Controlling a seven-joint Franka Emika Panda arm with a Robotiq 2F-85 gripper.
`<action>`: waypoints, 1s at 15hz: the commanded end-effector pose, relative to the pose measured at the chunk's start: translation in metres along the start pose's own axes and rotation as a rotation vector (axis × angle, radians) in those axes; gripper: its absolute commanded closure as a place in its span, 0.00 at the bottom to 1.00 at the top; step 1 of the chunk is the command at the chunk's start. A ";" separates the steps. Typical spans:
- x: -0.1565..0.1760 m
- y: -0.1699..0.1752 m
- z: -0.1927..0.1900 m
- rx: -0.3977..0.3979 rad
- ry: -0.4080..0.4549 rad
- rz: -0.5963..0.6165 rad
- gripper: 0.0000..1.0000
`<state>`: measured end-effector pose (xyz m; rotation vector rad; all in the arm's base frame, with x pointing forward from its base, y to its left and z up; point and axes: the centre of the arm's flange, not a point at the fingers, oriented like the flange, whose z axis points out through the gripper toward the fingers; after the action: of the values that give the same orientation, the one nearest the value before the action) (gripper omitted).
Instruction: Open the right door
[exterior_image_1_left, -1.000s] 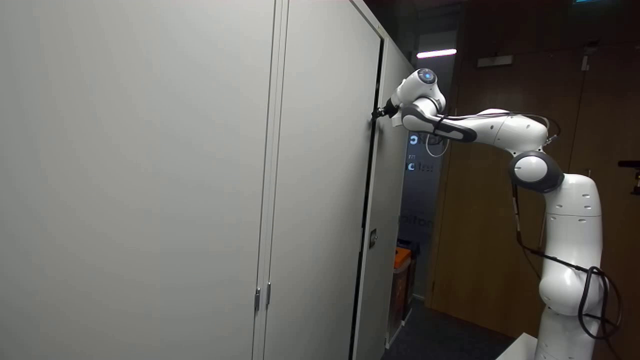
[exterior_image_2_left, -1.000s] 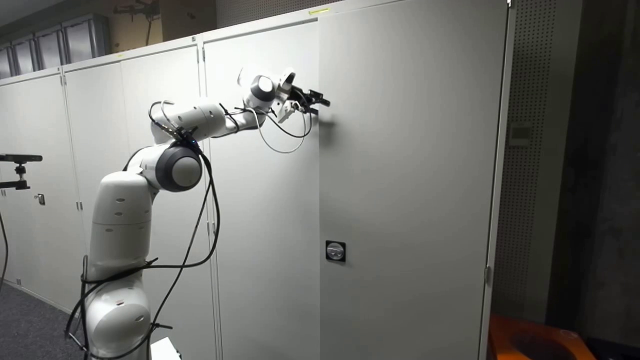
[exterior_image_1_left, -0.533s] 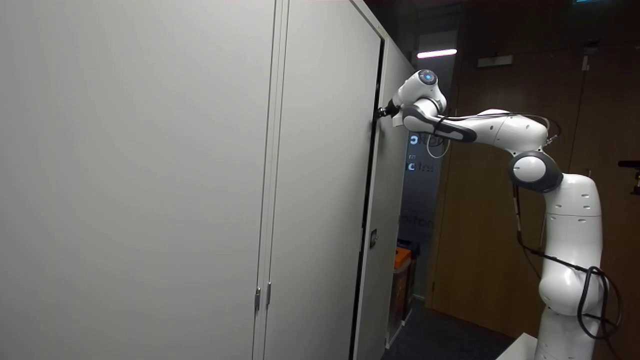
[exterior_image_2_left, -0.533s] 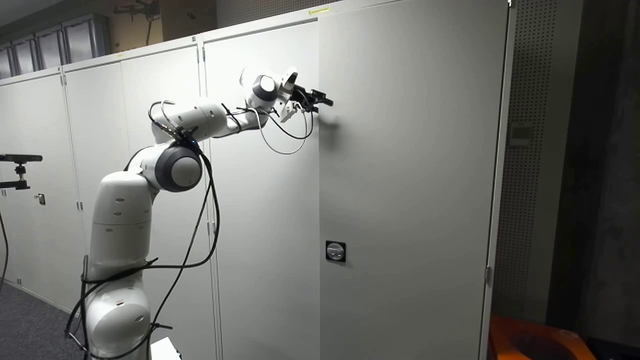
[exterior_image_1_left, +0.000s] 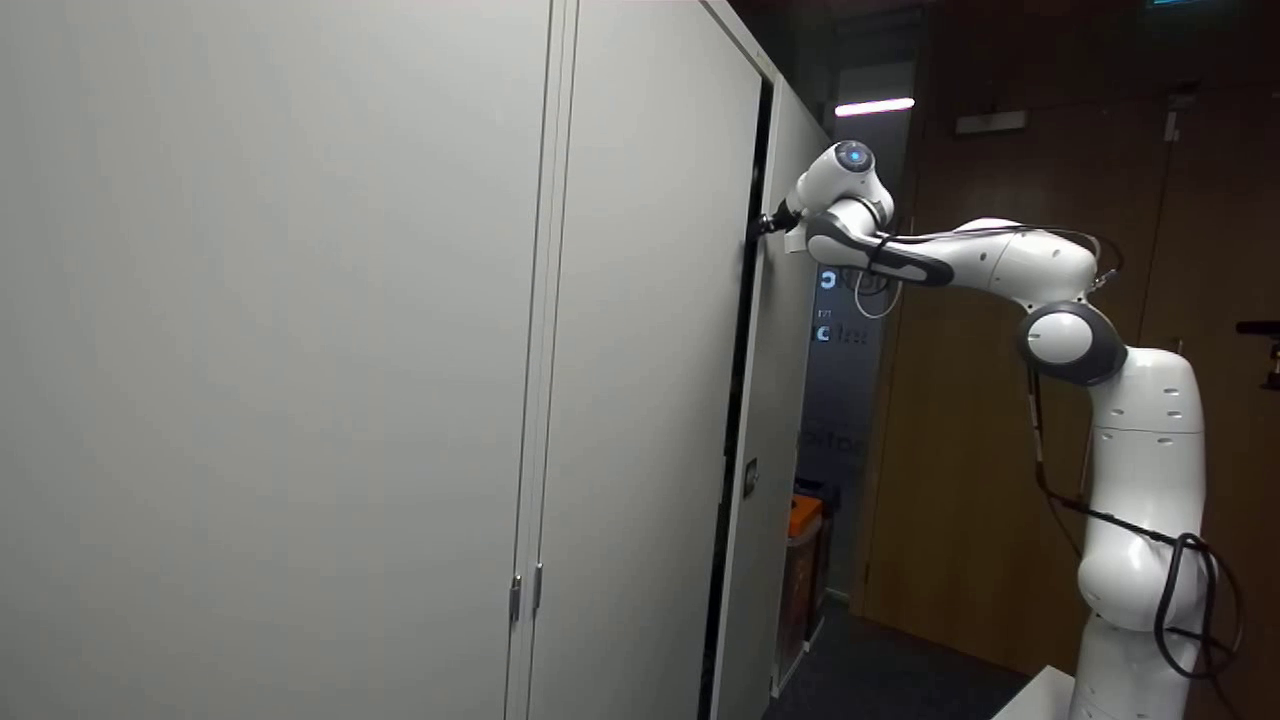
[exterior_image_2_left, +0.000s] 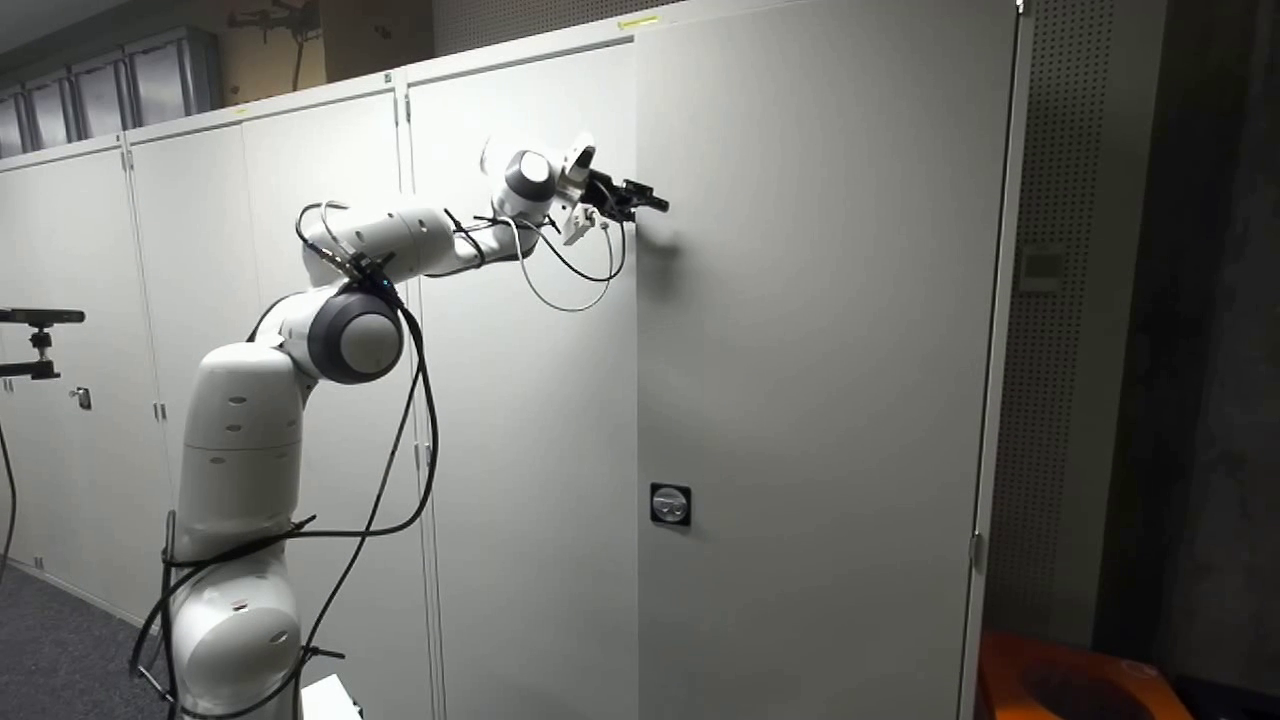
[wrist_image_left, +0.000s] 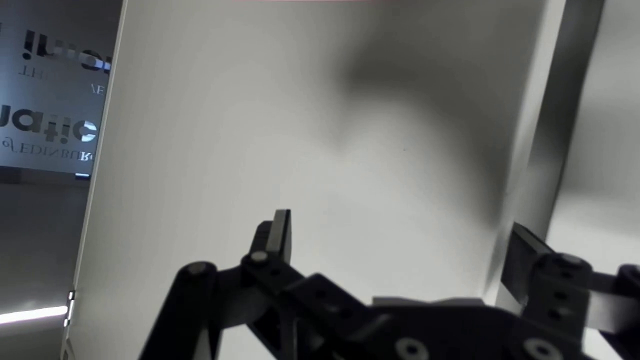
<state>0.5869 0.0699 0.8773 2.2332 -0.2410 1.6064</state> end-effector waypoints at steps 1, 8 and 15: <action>-0.009 0.017 -0.013 -0.087 -0.001 0.013 0.00; -0.019 0.025 -0.039 -0.145 -0.032 0.029 0.00; -0.034 0.050 -0.060 -0.218 -0.091 0.082 0.00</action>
<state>0.5409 0.0624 0.8815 2.1910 -0.4283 1.5036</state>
